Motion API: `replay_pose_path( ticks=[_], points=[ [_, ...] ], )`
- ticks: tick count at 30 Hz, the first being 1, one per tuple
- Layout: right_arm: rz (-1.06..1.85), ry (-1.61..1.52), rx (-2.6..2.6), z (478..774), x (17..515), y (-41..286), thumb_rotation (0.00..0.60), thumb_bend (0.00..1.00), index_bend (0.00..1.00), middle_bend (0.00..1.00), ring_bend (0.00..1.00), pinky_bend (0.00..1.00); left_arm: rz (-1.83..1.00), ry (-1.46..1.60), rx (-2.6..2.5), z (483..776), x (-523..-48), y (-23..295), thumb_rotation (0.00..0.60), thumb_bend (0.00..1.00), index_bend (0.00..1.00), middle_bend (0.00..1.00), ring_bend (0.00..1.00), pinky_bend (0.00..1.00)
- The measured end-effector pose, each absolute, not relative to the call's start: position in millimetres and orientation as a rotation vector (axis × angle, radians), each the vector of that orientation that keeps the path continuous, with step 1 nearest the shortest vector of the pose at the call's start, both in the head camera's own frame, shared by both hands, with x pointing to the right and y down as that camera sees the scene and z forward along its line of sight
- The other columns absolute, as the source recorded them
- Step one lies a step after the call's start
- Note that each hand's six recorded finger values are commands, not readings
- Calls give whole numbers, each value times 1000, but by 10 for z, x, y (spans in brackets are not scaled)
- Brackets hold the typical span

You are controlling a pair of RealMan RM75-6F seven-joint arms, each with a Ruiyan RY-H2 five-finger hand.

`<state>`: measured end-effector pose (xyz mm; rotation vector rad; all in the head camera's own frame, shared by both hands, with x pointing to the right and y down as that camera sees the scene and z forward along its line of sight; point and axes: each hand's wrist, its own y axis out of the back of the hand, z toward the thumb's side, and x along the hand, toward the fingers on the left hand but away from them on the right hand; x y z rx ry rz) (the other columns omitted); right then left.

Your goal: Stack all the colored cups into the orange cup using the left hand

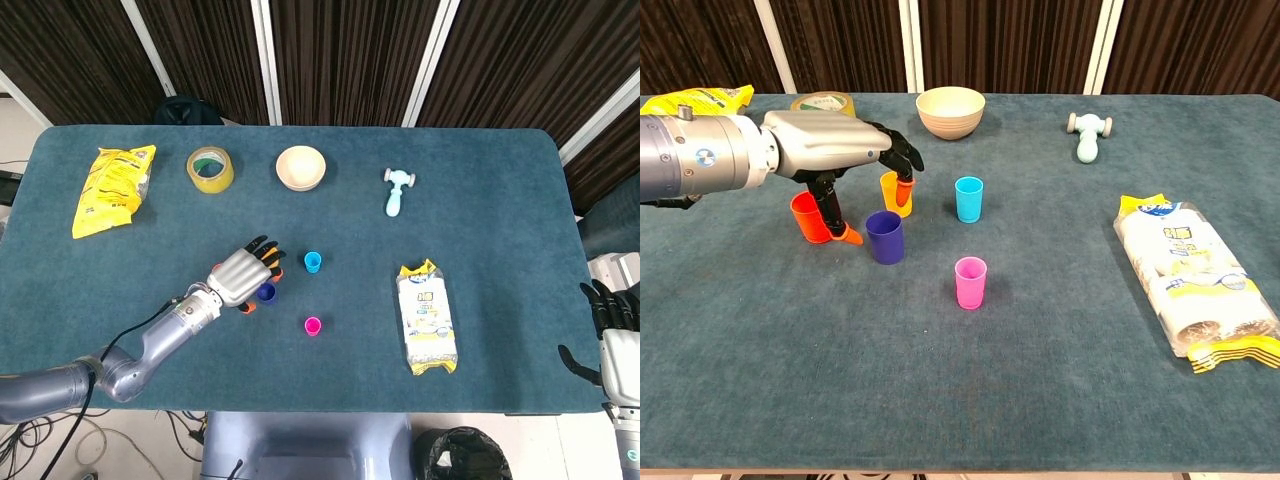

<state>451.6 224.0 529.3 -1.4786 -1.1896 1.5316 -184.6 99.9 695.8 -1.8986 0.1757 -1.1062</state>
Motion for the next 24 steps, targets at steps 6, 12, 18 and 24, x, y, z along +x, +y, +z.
replay_pose_path(
  ticks=[6,12,18,24],
  points=[
    [1532,-1195,-1483,5300,4516,2239,600,324,95,78,124,39,-1114,166,-1880,6990,-1859,989,600,152,421,117,0,0],
    [1535,-1196,-1483,5309,4517,2240,600,324,95,78,123,39,-1113,173,-1871,7013,-1819,967,600,153,420,117,0,0],
    [1541,-1203,-1480,5314,4528,2240,600,324,95,78,124,39,-1113,161,-1861,7051,-1794,976,600,168,428,119,0,0],
    [1543,-1211,-1477,5310,4535,2239,600,324,95,78,123,39,-1112,145,-1858,7083,-1768,1003,600,179,444,123,0,0]
  ],
)
